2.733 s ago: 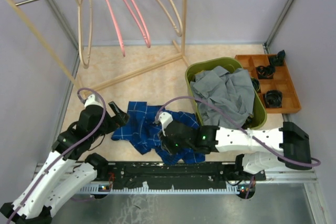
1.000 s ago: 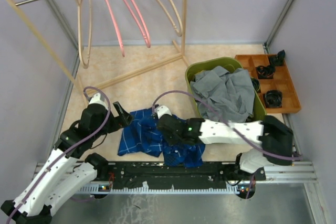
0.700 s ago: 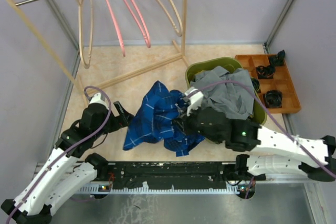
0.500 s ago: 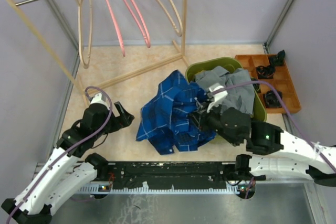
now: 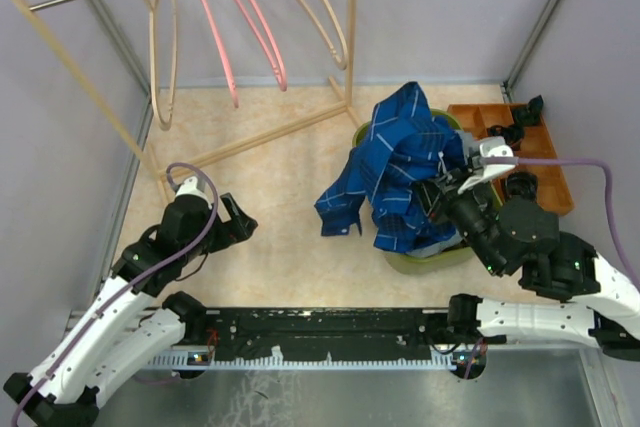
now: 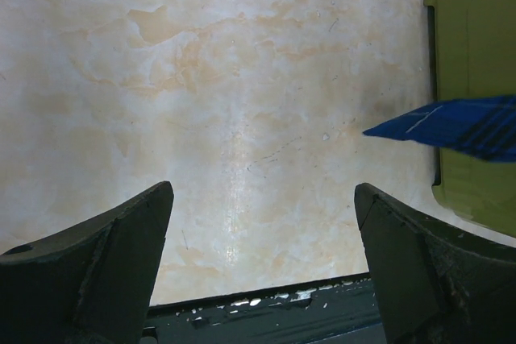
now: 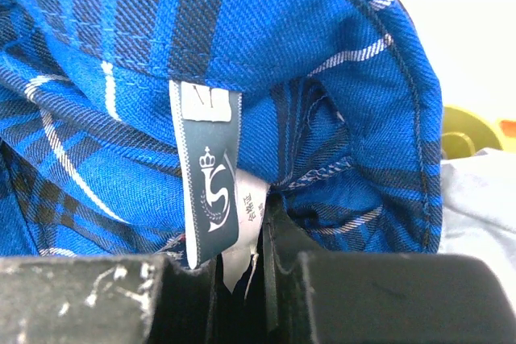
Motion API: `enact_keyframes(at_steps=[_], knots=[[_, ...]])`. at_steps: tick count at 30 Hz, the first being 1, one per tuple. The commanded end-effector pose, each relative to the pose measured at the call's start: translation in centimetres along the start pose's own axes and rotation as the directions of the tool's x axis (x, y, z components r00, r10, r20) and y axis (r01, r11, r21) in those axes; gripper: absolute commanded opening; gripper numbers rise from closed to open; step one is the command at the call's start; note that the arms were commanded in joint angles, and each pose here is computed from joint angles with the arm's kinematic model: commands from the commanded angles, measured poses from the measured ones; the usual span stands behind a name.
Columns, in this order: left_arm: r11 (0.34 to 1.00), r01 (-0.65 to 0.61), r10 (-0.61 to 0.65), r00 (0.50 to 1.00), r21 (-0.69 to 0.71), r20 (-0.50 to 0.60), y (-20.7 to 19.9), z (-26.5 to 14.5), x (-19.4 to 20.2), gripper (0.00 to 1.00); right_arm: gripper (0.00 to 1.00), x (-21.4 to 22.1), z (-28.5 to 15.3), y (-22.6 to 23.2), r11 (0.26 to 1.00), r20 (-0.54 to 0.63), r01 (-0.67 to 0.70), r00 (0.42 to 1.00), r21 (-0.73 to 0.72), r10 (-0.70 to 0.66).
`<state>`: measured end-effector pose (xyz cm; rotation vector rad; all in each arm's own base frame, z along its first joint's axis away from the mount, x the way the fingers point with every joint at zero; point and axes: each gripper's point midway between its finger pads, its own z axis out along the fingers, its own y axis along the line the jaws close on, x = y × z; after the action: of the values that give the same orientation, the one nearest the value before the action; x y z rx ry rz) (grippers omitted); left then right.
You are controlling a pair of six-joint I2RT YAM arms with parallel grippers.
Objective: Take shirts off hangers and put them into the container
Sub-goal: Place the shirt in the bin.
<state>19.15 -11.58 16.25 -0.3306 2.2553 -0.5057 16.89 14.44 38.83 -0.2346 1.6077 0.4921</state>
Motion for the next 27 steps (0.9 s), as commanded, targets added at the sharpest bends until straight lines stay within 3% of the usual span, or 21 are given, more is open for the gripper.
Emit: enact_keyframes(at_steps=[1,6,9,14,20,23,27], knots=[[1.0,-0.013,0.013,1.0,0.012,0.009,-0.2,0.1,-0.2,0.99,0.0,-5.9,-0.6,-2.2,0.993,0.121,-0.027,0.993,0.116,0.012],[1.0,-0.012,0.012,1.0,0.016,0.007,-0.3,0.1,-0.2,0.99,0.02,-4.8,-1.1,-5.8,0.935,0.027,0.123,0.99,0.332,-0.14],[1.0,-0.01,0.01,1.0,0.021,0.0,-0.4,0.4,0.0,0.99,0.03,-1.5,-0.4,-6.1,0.906,-0.048,0.233,0.972,0.354,-0.232],[0.999,-0.014,0.015,1.0,0.039,-0.019,-1.1,0.7,-0.1,0.99,0.03,5.5,2.8,-5.6,0.915,-0.212,0.295,0.947,0.275,-0.241],[0.998,-0.018,0.02,0.999,0.055,-0.034,-1.5,0.2,0.0,0.99,0.01,15.0,6.4,-12.4,0.912,-0.415,0.097,0.906,0.398,0.085],[0.998,-0.003,0.004,1.0,0.057,-0.025,-1.2,-0.2,0.1,0.99,0.03,21.0,6.6,-12.9,0.917,-0.523,-0.005,0.82,0.399,0.233],[0.998,0.002,-0.001,1.0,0.069,-0.016,-1.1,-0.4,0.3,0.99,0.1,28.1,4.4,-14.8,0.836,-0.623,0.049,0.691,0.546,0.366]])
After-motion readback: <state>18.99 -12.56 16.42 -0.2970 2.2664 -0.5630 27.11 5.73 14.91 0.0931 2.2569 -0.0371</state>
